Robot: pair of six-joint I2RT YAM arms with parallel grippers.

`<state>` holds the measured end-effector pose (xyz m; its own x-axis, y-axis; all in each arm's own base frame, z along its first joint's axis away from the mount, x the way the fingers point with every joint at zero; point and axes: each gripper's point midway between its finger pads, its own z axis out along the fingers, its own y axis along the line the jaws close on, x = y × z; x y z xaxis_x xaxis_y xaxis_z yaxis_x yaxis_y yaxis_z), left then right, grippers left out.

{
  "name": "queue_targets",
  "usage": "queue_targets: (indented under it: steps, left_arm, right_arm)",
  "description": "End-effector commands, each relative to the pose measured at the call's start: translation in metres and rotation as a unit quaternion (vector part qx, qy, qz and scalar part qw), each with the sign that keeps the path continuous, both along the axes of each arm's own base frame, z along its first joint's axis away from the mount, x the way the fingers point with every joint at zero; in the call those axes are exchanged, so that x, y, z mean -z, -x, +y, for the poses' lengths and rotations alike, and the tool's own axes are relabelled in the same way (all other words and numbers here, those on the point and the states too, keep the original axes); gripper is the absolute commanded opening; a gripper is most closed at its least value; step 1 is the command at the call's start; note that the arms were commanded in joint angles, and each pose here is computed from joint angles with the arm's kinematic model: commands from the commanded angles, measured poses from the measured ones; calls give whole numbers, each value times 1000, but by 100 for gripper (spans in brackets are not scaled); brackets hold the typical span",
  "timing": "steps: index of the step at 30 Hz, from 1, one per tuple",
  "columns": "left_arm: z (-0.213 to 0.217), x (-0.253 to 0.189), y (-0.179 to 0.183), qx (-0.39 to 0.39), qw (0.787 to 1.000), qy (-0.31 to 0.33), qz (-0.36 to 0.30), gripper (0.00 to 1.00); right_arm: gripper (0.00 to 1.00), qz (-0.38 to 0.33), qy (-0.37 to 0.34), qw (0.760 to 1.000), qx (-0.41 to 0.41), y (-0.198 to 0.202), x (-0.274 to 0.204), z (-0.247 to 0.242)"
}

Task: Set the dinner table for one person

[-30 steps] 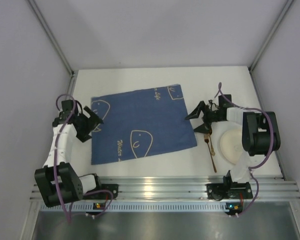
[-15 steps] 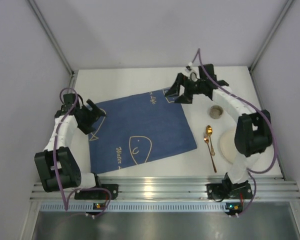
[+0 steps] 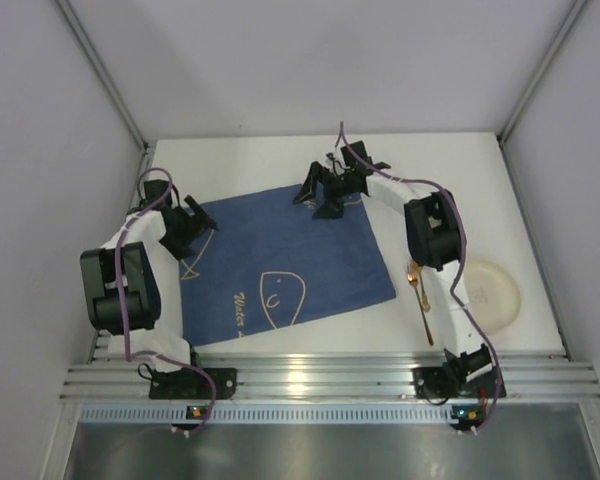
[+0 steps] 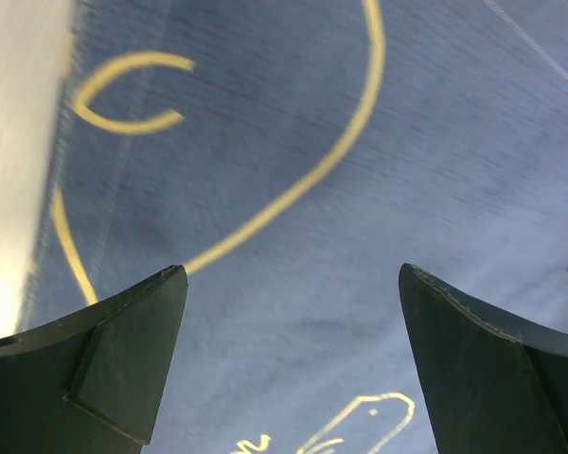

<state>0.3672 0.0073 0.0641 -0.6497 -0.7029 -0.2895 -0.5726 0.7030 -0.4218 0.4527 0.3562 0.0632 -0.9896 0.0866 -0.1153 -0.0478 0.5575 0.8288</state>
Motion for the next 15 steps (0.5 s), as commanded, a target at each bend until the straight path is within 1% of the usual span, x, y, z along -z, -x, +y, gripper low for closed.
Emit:
queue_targets:
  steps: [1,3,4,5,6,7,8,10,13,15]
  left_arm:
    - [8,-4,-37,13,999,-31,-42,98]
    - [6,-2,-46,20,998,-37,-41,98]
    - [3,10,-48,29,998,-40,-29,98]
    - [2,11,-54,35,998,-44,-29,98]
    - [1,16,-56,39,998,-48,-19,98]
    - [-5,33,-56,50,998,-48,1,98]
    - [-7,33,-63,55,997,-49,-1,98]
    - [-19,46,-65,68,996,-47,14,99]
    - [-30,52,-69,76,996,-50,19,99]
    - [-35,55,-68,77,996,-45,21,99]
  right_arm:
    - [100,-31,91,995,29,-1,10,-40]
    - [100,-25,128,991,41,5,26,-70]
    - [100,-14,152,987,51,14,37,-88]
    - [100,-11,166,984,60,15,44,-106]
    - [100,-8,173,983,64,18,47,-115]
    - [100,1,179,982,66,26,51,-124]
    - [100,-1,182,981,68,25,52,-133]
    - [100,-8,182,981,69,23,48,-138]
    - [100,-27,175,982,67,11,39,-140]
    - [100,-27,170,983,69,5,35,-141]
